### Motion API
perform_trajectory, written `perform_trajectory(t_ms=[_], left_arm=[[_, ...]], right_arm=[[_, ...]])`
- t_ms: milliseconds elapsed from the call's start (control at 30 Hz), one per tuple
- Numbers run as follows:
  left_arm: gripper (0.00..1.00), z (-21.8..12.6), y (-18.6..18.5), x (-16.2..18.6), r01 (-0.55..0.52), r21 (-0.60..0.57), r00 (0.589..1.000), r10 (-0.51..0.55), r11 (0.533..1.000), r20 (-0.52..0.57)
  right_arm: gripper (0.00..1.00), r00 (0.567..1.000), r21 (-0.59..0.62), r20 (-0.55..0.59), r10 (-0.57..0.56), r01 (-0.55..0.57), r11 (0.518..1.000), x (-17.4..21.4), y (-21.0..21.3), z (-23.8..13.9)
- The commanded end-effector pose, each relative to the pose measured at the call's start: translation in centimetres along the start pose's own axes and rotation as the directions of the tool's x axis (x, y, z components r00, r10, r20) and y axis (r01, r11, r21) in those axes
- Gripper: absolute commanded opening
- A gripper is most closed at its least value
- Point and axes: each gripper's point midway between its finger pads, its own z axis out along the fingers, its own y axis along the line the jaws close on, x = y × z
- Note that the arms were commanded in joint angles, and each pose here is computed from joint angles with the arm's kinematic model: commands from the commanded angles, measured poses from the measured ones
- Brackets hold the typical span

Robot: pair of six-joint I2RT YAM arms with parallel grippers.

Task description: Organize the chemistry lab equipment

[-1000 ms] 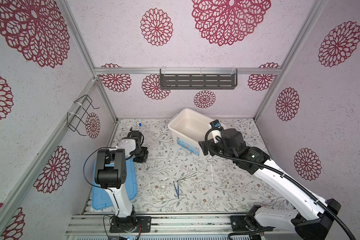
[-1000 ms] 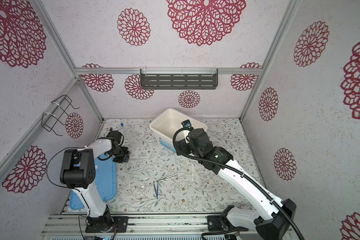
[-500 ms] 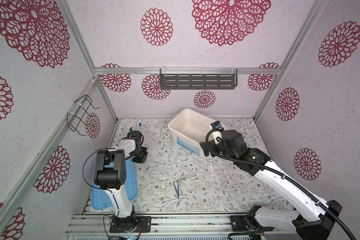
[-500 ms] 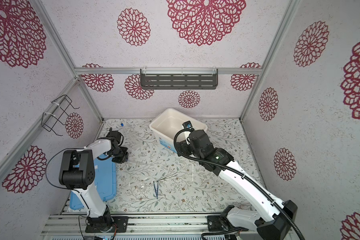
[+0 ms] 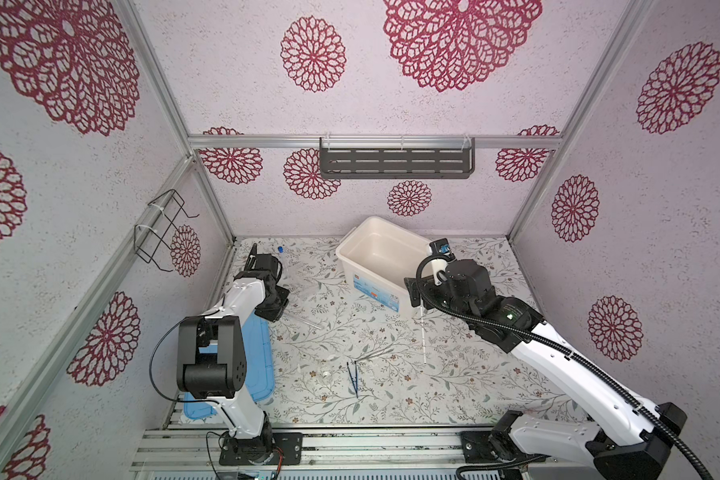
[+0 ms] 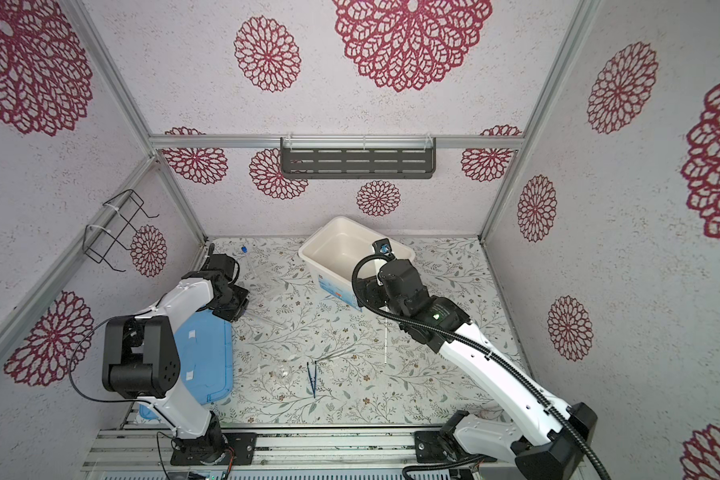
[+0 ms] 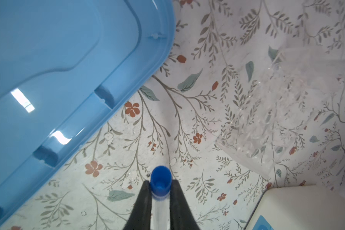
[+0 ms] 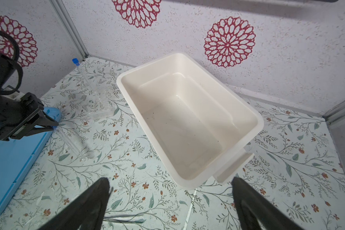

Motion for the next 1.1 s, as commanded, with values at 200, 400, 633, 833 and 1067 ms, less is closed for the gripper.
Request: perform_trajectory(t_ms=[200,400,633,833,1067], left_arm=[[0.15,-7.2,-3.8,-2.1,-0.216,0.106,0.960,0.192,0.971,0.202],[0.16,-10.5,-5.6,-1.3,-0.296,0.208,0.943,0.251,0.932,0.218],[0.14,-13.6,-7.8,1.9,-0.410,0.378,0.912,0.369,0.830,0.178],[0.14,-15.0,-8.5,5.2,-0.462,0.461,0.877,0.467,0.758,0.110],[0.14,-16.9,-9.5,8.2,-0.460,0.566,0.854,0.515,0.684,0.071]], right_arm=[[0.99,0.991,0.076,0.080,0.103,-0.109,0.991,-1.7,-0.6,-0.3],[0.99,0.990,-0.176,0.108,0.090,-0.070,0.982,-1.6,3.7,0.0],[0.99,1.000,-0.451,-0.011,-0.016,0.009,0.893,0.3,11.9,2.1],[0.97,0.998,-0.670,-0.059,-0.006,-0.035,0.742,1.4,17.3,3.8],[0.83,0.982,-0.708,-0.184,-0.054,-0.094,0.700,3.1,19.4,7.4]])
